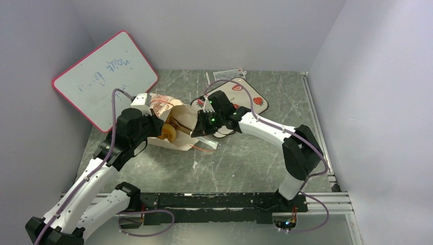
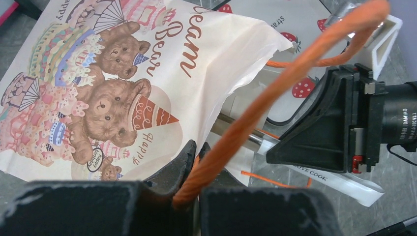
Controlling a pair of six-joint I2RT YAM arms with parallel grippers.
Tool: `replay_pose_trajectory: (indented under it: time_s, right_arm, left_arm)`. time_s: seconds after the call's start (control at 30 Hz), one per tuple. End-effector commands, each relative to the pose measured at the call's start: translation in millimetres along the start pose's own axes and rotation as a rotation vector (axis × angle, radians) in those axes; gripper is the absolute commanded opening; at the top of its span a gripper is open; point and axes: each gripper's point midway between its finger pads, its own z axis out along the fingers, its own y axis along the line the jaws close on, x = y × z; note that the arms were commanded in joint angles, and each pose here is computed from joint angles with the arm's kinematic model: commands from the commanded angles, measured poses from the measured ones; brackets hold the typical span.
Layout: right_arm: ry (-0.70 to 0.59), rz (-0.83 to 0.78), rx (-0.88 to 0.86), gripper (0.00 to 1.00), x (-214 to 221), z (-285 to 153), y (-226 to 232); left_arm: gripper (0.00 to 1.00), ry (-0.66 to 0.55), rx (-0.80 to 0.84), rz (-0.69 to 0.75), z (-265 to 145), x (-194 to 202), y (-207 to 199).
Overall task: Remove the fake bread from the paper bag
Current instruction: Take out the fake bread from the paper bag.
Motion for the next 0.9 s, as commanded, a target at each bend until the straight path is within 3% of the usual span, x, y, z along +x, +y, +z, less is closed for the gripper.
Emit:
replay_pose_trajectory:
  time_s: [0.0, 0.47, 0.87]
  right_arm:
    - [-0.074, 0.016, 0.026, 0.03, -16.4, -19.4, -6.8]
    - [-0.113, 0.014, 0.007, 0.0, -24.0, -53.1, 1.9]
    - [-0.104, -0.044, 0.04, 0.0, -14.4, -89.6, 11.0]
  left_arm:
    - [0.07, -0.051, 0.008, -0.04, -3.0, -9.6, -3.1]
    - [0.07, -0.04, 0.005, -0.049, 4.1, -4.0, -2.5]
    - [0.07, -0.103, -0.007, -0.122, 18.3, -25.3, -8.7]
